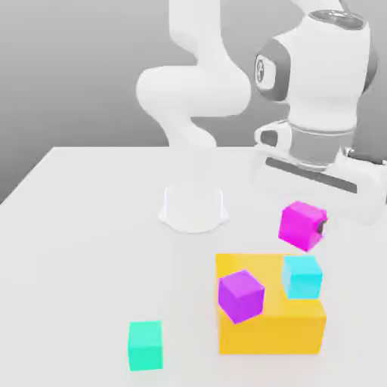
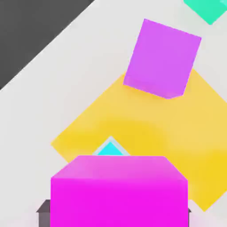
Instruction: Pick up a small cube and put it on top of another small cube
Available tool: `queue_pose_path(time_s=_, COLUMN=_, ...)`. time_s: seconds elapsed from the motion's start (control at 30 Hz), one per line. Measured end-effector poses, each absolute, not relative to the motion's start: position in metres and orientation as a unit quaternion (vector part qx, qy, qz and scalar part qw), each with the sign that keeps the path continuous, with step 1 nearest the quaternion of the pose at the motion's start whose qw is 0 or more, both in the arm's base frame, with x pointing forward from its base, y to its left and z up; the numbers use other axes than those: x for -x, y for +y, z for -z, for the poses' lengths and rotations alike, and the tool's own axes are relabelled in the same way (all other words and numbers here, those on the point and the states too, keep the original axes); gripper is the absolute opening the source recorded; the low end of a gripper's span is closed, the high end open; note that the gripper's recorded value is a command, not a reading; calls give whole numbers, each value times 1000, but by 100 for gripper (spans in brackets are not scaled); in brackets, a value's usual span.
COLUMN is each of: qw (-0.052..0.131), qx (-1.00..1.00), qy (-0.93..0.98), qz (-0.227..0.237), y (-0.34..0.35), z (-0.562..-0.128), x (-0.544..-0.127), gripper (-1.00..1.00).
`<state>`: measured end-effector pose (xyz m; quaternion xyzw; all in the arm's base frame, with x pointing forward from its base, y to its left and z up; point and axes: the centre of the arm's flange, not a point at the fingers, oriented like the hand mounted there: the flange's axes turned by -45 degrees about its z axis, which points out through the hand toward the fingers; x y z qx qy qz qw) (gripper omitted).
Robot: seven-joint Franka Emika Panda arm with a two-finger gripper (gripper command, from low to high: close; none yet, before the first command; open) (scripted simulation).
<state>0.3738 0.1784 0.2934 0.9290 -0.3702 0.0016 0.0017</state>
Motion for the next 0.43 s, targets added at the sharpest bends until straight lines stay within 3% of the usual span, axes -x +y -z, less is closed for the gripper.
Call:
queue_pose_path(time_s=0.03, qw=1, qx=-929, qy=-369, qz=-1, y=179, z=-282, x=-373, gripper=-100)
queue_pose_path(time_s=0.07, qw=0, qx=-929, qy=-369, qz=-1, y=180, z=-275, x=-372, gripper=100)
queue_pose_path(time_s=0.27, qw=0, qx=-930, qy=-369, qz=0, y=180, z=-272, x=-371, gripper=100)
queue_pose_path(time_s=0.43, qw=2, qx=-929, qy=-370, qz=-1, y=179, z=-318, x=-373, gripper=100)
